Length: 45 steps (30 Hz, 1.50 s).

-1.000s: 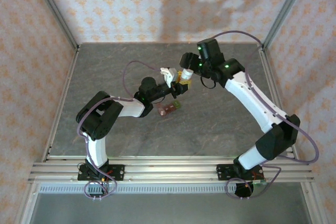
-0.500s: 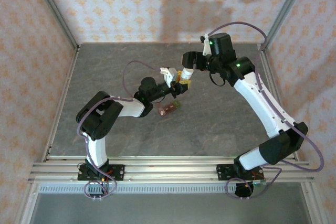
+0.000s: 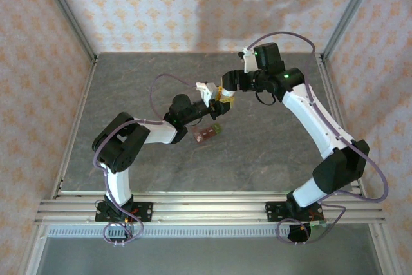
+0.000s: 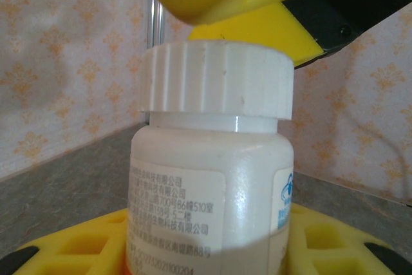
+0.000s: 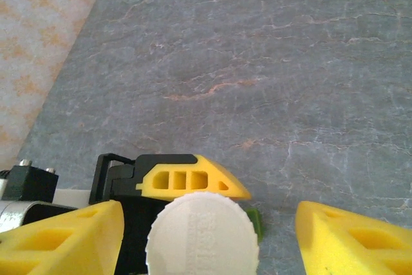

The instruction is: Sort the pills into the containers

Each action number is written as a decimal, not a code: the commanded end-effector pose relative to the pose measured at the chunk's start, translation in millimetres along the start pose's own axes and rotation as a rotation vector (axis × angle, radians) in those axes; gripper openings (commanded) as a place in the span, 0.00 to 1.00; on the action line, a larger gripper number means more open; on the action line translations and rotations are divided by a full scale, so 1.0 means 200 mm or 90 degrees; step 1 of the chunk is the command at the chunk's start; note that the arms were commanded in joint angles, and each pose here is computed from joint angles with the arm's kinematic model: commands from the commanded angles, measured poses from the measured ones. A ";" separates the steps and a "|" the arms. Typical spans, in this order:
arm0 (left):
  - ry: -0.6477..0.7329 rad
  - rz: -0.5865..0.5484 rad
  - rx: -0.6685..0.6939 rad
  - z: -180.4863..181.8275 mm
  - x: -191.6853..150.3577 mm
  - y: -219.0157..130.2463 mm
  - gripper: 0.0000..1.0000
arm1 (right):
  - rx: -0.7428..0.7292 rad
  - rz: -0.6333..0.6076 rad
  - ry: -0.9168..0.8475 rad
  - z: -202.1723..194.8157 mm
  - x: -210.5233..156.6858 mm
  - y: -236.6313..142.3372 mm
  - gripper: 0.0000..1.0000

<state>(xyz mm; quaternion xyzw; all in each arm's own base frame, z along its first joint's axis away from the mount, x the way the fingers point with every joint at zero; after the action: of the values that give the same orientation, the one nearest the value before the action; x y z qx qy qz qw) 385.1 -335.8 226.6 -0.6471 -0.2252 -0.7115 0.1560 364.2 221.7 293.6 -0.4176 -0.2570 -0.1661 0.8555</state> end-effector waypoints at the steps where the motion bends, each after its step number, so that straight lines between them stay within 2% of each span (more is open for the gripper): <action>1: 0.028 -0.060 -0.005 -0.01 0.17 0.00 0.00 | 0.008 0.027 0.000 -0.02 -0.05 0.06 0.65; 6: 0.027 -0.059 -0.005 -0.01 0.17 0.00 0.00 | 0.001 0.034 0.008 -0.04 -0.06 0.08 0.60; 11: 0.026 -0.060 -0.005 -0.01 0.17 0.00 0.00 | -0.003 0.036 0.014 -0.05 -0.06 0.09 0.47; 17: 0.025 -0.059 -0.006 -0.01 0.16 0.00 0.00 | -0.002 0.029 0.038 -0.05 -0.06 0.09 0.46; 19: 0.026 -0.059 -0.005 -0.01 0.16 0.00 0.00 | -0.014 0.019 0.071 -0.06 -0.06 0.09 0.39; 26: 0.024 -0.060 -0.002 0.00 0.16 0.01 0.00 | -0.131 -0.048 0.229 -0.16 -0.09 0.08 0.39; 30: 0.021 -0.058 -0.002 0.00 0.15 0.01 0.00 | -0.141 -0.081 0.265 -0.14 -0.11 0.07 0.39; 32: 0.021 -0.058 -0.002 0.00 0.15 0.01 0.00 | -0.131 -0.088 0.262 -0.12 -0.10 0.06 0.42; 33: 0.020 -0.055 -0.001 0.00 0.14 0.01 0.00 | -0.129 -0.092 0.251 -0.11 -0.08 0.05 0.46; 36: 0.022 -0.053 0.000 0.00 0.14 0.01 0.00 | -0.090 -0.091 0.203 -0.05 -0.02 0.00 0.66; 39: 0.023 -0.053 0.000 -0.01 0.14 0.00 0.00 | -0.038 -0.097 0.142 0.00 0.04 -0.09 0.78; 45: 0.025 -0.052 0.000 0.00 0.14 -0.01 0.00 | -0.017 -0.076 0.035 0.01 0.06 -0.16 0.82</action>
<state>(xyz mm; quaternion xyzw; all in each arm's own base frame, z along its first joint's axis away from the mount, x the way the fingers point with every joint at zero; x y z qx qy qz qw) 383.6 -337.0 225.4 -0.6567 -0.2230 -0.7042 0.1521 367.4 203.0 293.2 -0.4216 -0.1883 -0.2615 0.8476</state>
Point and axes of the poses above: each hand's point on the last joint's axis, 136 mm out from that joint toward the fingers, its own y axis out along the fingers, its own z axis along the line the jaws close on, x = y × z, the point moved 1 cm from there along -y, back along the fingers, and after that the axes turned 9 degrees about y, right-handed, at the moved point
